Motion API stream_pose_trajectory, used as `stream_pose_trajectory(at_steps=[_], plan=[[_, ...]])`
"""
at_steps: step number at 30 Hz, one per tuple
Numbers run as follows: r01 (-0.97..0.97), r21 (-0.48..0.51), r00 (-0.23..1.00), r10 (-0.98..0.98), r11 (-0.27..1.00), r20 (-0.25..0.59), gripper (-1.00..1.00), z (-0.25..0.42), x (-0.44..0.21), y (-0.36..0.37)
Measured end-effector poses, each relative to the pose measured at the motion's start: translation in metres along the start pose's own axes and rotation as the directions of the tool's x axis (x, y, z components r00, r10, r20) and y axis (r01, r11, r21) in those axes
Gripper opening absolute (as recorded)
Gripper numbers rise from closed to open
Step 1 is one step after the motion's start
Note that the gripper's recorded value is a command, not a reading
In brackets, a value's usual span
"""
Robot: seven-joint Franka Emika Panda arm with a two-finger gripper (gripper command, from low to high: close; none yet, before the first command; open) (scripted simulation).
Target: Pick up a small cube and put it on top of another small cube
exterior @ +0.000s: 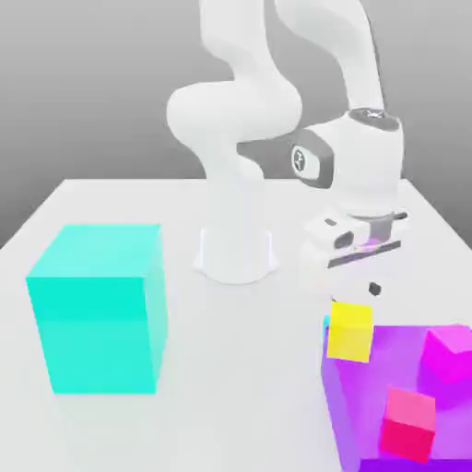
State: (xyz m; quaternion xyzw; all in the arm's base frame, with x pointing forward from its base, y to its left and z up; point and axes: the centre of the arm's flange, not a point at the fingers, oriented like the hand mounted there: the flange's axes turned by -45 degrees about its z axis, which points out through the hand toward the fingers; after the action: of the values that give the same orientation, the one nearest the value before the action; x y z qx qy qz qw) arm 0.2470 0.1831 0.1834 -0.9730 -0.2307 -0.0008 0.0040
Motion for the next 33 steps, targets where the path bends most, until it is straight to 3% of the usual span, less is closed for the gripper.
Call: stream_pose_trajectory(at_steps=[12, 13, 33], plan=[[-0.001, -0.001, 1.0, 0.001, 1.0, 0.002, 0.0, 0.055, -0.003, 0.0], [-0.002, -0.004, 1.0, 0.002, 1.0, 0.003, -1.0, 0.058, -0.004, 0.0], [0.002, 0.001, 1.0, -0.002, 1.0, 0.003, -1.0, 0.003, -0.001, -0.001]])
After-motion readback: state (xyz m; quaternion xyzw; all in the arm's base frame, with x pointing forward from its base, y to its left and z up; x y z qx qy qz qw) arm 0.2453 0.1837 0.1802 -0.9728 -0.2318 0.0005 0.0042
